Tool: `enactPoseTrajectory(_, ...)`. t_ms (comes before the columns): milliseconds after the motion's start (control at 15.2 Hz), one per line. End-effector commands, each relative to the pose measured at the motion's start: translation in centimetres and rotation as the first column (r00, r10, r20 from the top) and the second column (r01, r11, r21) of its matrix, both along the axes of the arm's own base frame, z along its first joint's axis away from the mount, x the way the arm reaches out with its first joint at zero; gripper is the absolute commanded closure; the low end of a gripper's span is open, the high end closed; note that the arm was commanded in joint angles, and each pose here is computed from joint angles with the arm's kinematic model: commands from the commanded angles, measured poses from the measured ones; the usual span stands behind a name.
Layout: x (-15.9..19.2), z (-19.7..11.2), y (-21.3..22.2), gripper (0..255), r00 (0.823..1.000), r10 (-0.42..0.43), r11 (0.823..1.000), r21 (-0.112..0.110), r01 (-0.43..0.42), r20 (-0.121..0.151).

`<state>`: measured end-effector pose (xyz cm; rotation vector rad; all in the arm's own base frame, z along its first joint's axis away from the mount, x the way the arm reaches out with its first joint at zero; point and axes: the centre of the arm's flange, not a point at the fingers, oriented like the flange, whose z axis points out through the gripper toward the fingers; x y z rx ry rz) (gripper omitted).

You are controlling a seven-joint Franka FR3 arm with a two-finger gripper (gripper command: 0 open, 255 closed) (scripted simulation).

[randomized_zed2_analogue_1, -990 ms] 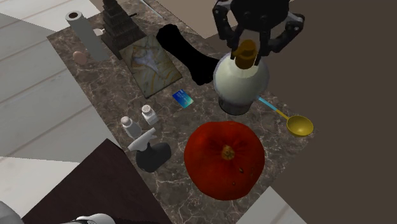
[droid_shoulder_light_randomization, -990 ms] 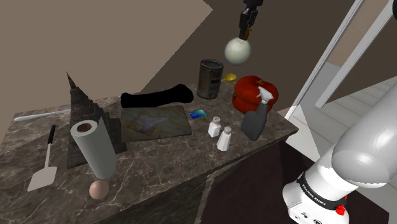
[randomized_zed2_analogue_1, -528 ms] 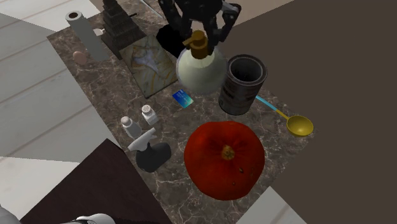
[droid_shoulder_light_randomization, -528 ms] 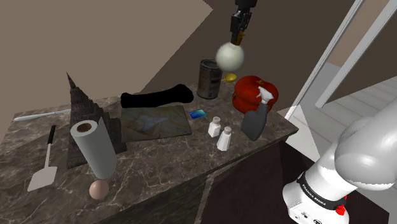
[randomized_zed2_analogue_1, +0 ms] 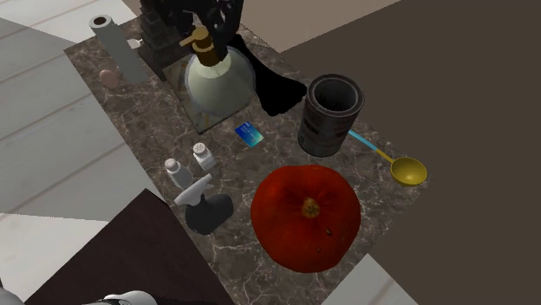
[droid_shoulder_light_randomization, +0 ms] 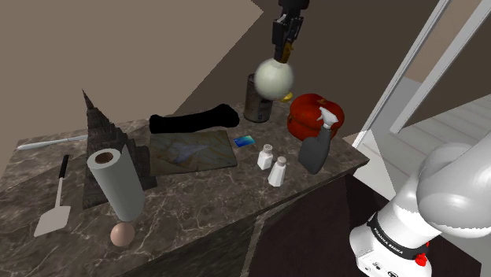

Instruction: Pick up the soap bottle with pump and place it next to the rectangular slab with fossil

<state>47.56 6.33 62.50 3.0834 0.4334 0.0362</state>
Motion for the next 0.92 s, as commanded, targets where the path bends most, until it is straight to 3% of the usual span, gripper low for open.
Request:
enactPoseTrajectory(0,-0.8,0.0,2.7,255,1.000,-0.002,1.000,0.000,0.002,0.001)
enactPoseTrajectory(858,-6.8,0.1,18.8,255,1.000,-0.002,1.000,0.000,0.002,0.001)
